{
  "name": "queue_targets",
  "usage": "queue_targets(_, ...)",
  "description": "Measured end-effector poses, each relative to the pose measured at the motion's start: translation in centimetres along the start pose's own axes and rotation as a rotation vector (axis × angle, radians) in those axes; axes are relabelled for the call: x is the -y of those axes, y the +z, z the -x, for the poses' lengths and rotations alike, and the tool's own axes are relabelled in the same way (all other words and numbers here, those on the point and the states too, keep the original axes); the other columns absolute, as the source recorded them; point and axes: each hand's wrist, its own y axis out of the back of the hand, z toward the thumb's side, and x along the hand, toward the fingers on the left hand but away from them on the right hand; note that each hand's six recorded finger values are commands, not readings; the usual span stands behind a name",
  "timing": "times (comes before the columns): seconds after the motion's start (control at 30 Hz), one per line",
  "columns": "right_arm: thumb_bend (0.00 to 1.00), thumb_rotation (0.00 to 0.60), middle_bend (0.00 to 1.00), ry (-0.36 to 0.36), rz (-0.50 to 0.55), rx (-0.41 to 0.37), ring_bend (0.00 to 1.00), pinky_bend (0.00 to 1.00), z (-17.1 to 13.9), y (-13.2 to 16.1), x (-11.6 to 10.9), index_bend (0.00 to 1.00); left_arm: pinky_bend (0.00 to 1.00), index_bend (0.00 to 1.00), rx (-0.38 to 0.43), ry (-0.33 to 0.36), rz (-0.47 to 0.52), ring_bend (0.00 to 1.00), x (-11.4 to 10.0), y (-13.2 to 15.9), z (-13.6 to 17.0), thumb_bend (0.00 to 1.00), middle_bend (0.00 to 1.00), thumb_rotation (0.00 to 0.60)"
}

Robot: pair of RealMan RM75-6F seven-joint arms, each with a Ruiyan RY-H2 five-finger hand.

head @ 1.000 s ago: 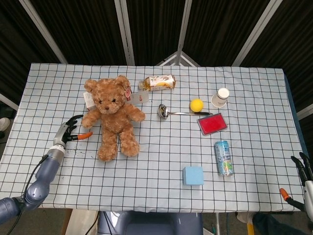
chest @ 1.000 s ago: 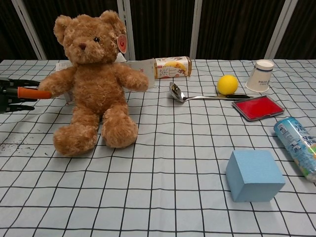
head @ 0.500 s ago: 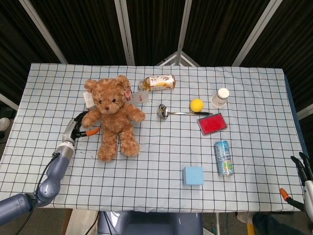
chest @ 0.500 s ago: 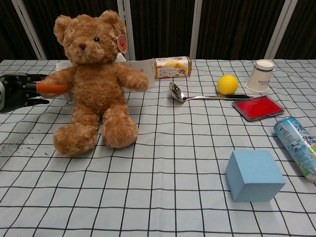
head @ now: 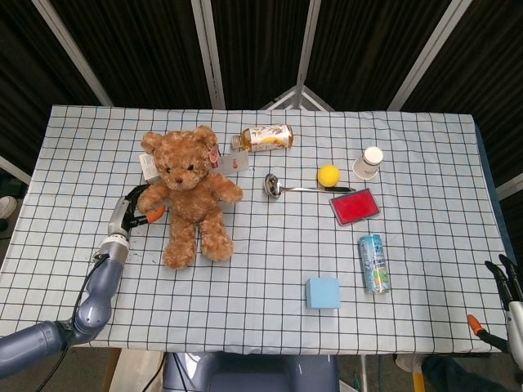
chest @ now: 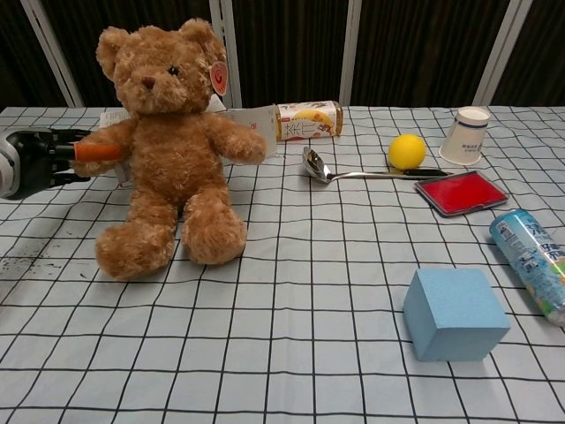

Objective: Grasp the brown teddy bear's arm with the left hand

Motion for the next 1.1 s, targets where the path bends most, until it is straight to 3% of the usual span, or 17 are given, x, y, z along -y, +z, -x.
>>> queue_targets(0.43,0.22,0.6,0.06,-0.003,0.005,0.0,0.09,0.0,-0.1,-0.1,-0.1,0.12,0.0,0.44,-0.009,0.052,0.017,0.03,0.1,0.1,-0.2,0.55,0.4,0.6)
queue_targets(0.6,0.22,0.6,0.06,-0.002,0.006,-0.002,0.09,0.0,-0.1,-0.1,-0.1,0.12,0.0,0.43,-0.024,0.078,0.027,0.03,-0.1,0.0,-0.3,0.55,0.38,0.6)
queue_targets(0.8,0.22,0.6,0.06,0.001,0.011,-0.006,0.09,0.0,-0.1,0.0,-0.1,0.12,0.0,0.41,0.014,0.098,0.076,0.03,0.5,3.6,-1.9,0.55,0.37,0.6)
queue_targets(0.97,0.22,0.6,0.06,0.002,0.01,-0.006,0.09,0.0,-0.1,0.0,-0.1,0.12,0.0,0.4,-0.047,0.141,0.086,0.03,-0.6,0.1,-0.7,0.55,0.37,0.6)
queue_targets(1.1,0.22,0.6,0.06,0.003,0.008,-0.007,0.09,0.0,-0.1,0.1,0.0,0.12,0.0,0.4,-0.033,0.146,0.093,0.03,-0.5,0.2,-0.5,0.55,0.36,0.6)
